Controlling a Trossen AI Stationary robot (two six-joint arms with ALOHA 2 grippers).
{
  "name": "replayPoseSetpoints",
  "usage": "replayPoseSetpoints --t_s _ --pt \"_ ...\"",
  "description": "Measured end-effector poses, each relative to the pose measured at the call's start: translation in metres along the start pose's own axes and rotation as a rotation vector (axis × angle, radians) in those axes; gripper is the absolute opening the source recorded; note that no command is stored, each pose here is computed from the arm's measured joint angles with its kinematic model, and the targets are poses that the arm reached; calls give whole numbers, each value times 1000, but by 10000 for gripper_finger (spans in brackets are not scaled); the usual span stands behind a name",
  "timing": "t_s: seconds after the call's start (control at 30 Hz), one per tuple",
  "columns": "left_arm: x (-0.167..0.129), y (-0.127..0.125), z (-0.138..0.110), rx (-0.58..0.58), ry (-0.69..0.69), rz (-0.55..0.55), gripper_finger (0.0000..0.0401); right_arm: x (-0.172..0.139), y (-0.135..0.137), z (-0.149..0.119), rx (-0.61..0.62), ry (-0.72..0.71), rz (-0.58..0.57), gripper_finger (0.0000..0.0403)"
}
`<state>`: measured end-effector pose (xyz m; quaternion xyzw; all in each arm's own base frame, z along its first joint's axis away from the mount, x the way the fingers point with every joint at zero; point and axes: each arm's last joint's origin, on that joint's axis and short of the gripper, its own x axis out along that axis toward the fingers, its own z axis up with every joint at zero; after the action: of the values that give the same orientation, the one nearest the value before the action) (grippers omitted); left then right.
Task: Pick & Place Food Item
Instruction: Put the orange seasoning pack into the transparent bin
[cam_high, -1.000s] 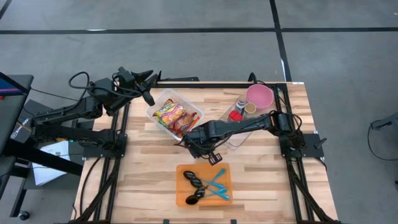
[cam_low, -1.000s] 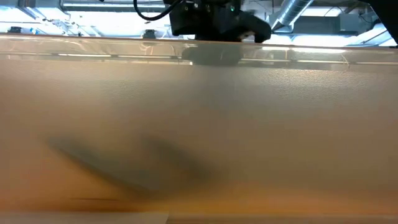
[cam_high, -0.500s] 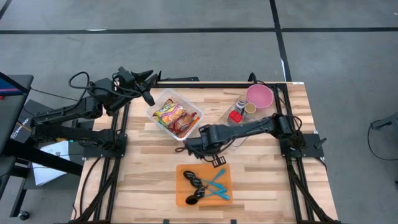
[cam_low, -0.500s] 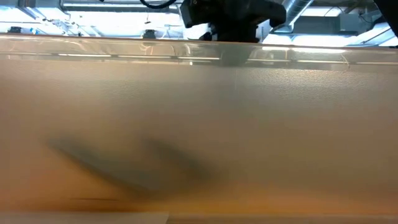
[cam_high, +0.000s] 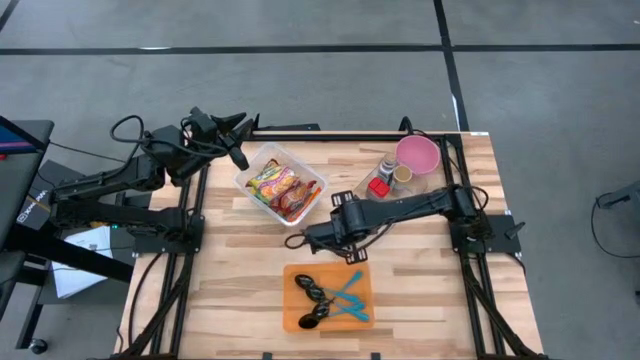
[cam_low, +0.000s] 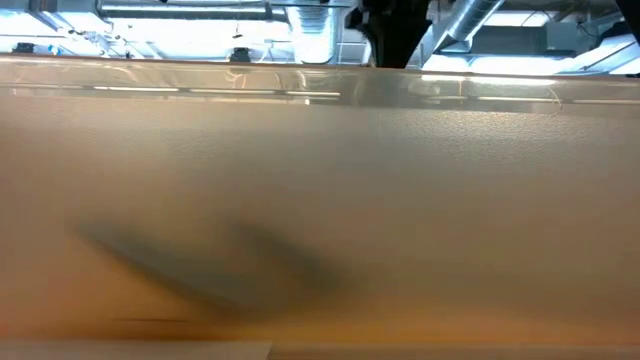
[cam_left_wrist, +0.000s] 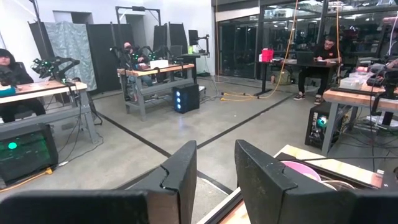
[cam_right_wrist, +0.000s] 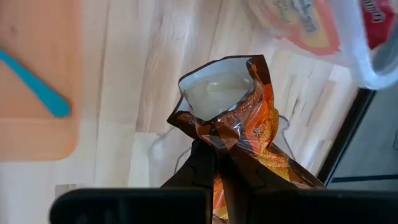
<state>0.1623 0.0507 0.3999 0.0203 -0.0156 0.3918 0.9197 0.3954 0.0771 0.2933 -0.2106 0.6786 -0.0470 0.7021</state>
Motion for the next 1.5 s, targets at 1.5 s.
replayPoseSetpoints --t_s 1.5 --pt "46 -135 -25 -413 -227 -769 133 -251 4 -104 612 -1534 -86 4"
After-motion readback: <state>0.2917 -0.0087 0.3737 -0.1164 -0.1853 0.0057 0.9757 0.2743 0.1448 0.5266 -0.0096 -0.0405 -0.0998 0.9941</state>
